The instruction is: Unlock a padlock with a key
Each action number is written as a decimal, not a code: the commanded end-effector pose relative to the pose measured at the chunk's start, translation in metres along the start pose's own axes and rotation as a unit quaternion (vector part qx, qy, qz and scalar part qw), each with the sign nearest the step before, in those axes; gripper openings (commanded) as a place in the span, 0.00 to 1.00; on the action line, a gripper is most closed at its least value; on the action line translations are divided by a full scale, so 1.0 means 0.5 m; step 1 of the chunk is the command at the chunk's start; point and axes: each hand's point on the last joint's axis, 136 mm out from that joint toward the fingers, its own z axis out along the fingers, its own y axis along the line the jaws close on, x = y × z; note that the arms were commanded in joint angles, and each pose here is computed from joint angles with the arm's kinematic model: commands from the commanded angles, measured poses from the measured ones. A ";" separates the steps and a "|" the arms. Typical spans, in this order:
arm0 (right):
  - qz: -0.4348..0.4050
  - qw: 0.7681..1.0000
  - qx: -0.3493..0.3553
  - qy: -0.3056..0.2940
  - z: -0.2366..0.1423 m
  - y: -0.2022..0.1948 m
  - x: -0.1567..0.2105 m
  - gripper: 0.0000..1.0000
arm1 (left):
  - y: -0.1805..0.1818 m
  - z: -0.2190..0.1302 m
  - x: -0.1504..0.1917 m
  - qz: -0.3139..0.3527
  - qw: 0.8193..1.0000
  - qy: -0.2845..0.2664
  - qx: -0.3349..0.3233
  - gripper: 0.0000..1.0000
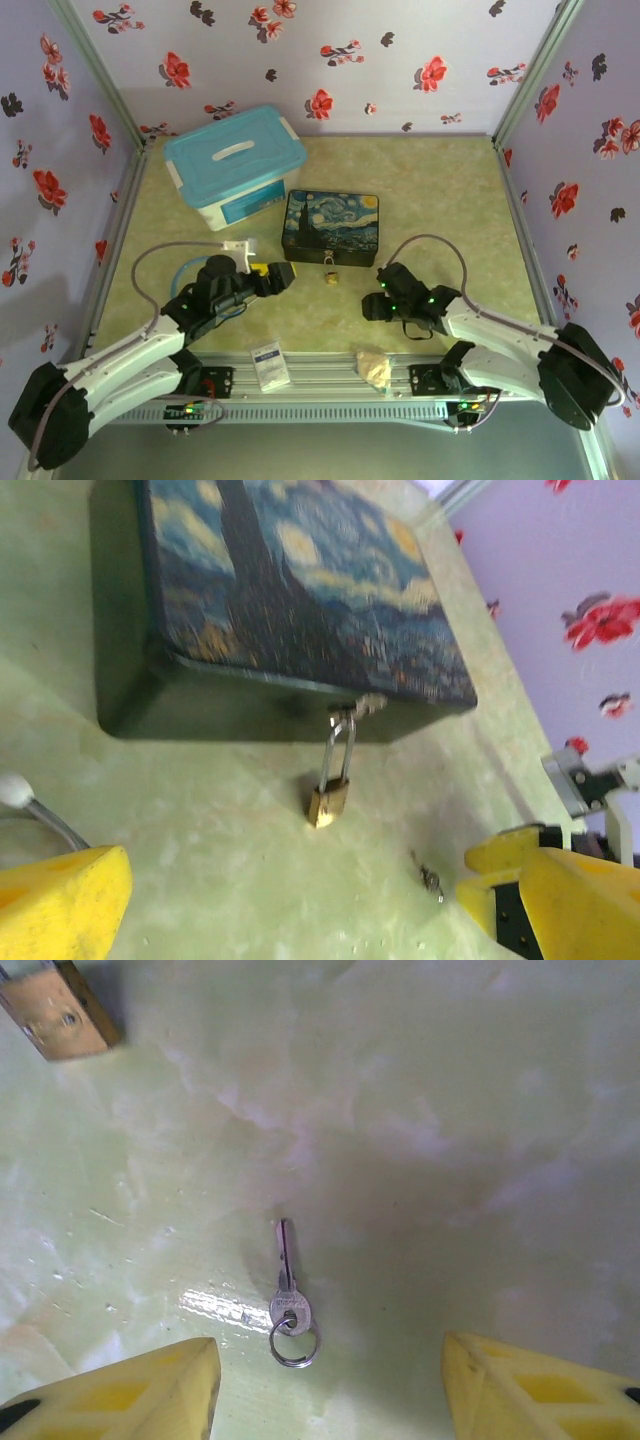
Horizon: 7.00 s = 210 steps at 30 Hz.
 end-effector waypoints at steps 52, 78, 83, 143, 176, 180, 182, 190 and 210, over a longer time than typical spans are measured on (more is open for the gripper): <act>-0.075 0.980 -0.172 -0.064 -0.068 0.123 -0.019 0.00 | -0.164 0.084 0.040 0.001 0.994 0.032 0.108 0.97; -0.132 0.916 -0.355 -0.133 -0.198 0.260 -0.065 0.00 | -0.284 0.109 0.088 -0.130 0.963 0.065 0.226 0.34; -0.134 0.924 -0.338 -0.121 -0.184 0.252 -0.062 0.00 | -0.283 0.108 0.097 -0.114 0.966 0.077 0.217 0.48; -0.015 0.853 -0.473 -0.219 -0.251 0.297 -0.144 0.55 | -0.289 0.017 -0.009 -0.056 0.963 -0.071 0.253 0.00; -0.093 0.882 -0.391 -0.248 -0.207 0.338 -0.168 0.36 | -0.222 0.049 0.026 -0.109 0.973 -0.057 0.196 0.00; -0.091 0.886 -0.392 -0.232 -0.185 0.334 -0.154 0.18 | -0.218 0.060 0.034 -0.125 0.971 -0.052 0.196 0.00; -0.085 0.887 -0.391 -0.232 -0.179 0.328 -0.150 0.15 | -0.194 0.067 0.053 -0.130 0.974 -0.045 0.182 0.00; -0.050 0.938 -0.306 -0.157 -0.089 0.244 -0.082 0.03 | -0.107 0.107 0.123 -0.155 0.984 -0.004 0.086 0.00; -0.002 0.986 -0.158 -0.054 0.001 0.103 0.023 0.00 | -0.021 0.163 0.255 -0.158 0.985 0.075 -0.003 0.01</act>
